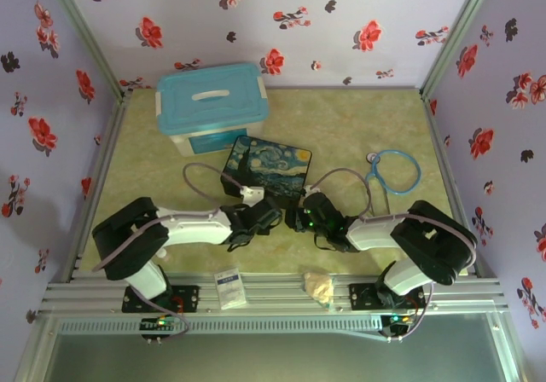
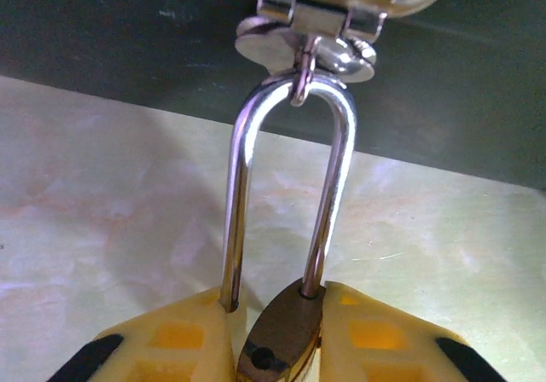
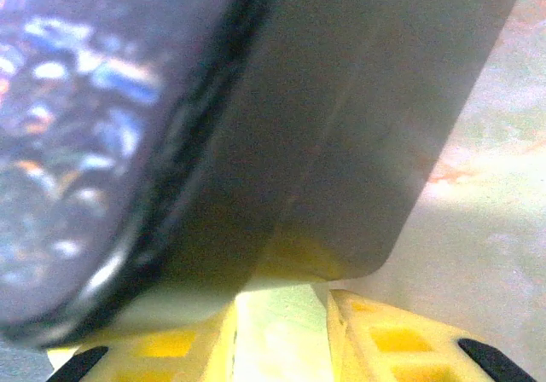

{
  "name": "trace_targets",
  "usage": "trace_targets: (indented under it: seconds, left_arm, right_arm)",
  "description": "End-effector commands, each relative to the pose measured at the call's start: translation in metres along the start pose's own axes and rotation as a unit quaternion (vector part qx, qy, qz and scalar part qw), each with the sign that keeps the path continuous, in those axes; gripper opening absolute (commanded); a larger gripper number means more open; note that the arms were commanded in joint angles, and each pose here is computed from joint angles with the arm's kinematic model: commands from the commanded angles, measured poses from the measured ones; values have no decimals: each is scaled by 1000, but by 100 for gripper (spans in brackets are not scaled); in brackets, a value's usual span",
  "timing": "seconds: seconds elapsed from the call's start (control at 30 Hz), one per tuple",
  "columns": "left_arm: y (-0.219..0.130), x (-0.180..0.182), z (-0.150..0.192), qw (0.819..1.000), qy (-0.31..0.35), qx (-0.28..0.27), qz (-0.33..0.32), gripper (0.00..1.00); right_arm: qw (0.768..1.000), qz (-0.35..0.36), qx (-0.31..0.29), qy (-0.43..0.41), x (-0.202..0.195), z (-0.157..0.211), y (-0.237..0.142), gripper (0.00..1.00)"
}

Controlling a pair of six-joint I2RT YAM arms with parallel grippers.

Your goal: Unlock a padlock with a key

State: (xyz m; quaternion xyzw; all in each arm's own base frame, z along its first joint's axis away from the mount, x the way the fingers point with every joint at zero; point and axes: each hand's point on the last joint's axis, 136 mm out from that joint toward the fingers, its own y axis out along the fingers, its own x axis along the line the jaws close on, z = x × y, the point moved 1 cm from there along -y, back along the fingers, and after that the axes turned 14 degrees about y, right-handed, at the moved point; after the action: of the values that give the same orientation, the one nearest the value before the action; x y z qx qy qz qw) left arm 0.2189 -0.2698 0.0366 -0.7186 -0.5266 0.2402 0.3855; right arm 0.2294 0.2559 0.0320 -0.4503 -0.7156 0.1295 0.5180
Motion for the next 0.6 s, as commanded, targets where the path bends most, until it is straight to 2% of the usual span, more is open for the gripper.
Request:
trace_targets:
  seconds: [0.0,0.27,0.57]
  left_arm:
    - [-1,21,14,993,74,36,-83,20]
    - [6,11,22,995,62,41,-66,30]
    - [-2,0,19,994,80,32,-63,33]
  right_arm:
    - [1000,2,-5,9,2,-3,4,33]
    - [1000,8,-4,7,-1,-2,4,33]
    - [1000,11,-4,7,-3,-1,4,33]
